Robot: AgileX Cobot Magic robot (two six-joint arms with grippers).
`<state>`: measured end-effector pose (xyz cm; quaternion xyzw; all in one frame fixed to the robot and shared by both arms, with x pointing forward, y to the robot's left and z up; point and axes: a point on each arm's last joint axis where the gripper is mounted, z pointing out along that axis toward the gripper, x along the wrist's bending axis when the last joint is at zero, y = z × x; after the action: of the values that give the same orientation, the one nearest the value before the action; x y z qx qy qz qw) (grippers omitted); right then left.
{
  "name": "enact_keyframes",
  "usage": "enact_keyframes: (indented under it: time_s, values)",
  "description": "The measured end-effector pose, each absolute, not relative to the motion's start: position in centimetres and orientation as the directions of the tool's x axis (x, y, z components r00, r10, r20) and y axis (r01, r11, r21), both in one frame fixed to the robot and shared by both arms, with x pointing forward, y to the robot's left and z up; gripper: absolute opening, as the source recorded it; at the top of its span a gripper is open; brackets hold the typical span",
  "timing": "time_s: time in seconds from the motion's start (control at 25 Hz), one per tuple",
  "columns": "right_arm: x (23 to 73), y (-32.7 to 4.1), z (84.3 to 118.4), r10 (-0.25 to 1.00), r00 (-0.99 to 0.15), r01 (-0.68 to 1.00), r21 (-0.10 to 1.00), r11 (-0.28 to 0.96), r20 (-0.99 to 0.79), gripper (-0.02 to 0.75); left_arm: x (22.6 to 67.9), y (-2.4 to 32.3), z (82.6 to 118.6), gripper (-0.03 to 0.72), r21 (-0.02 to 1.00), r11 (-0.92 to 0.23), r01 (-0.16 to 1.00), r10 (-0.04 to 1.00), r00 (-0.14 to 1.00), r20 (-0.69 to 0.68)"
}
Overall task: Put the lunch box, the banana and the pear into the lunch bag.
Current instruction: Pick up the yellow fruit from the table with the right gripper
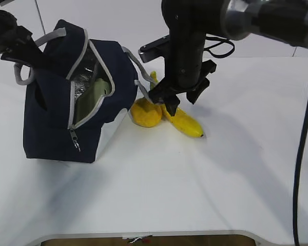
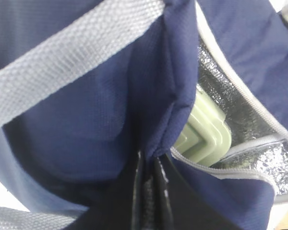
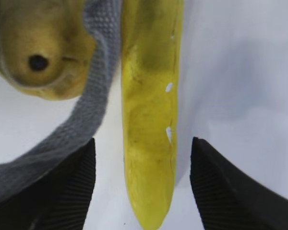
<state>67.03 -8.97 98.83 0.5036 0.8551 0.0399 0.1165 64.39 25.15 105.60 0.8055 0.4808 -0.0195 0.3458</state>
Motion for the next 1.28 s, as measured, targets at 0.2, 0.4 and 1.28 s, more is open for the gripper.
enact_keyframes:
  time_s: [0.2,0.4,1.28]
  values:
    - [67.3,-8.8,97.2,0.868,-0.47,0.856,0.158,0.492,-0.158,0.494,64.3,25.2,105.5,0.012,0.531,-0.309,0.789,0.761,0.54,-0.36]
    - [67.4,-8.8,96.4,0.867,-0.473,0.858,0.143,0.494,-0.16,0.494,64.3,25.2,105.5,0.012,0.528,-0.312,0.79,0.76,0.541,-0.361]
    - [68.5,-10.2,93.8,0.894,-0.435,0.89,0.101,0.445,-0.108,0.331,64.3,25.2,105.5,0.012,0.528,-0.312,0.79,0.76,0.541,-0.361]
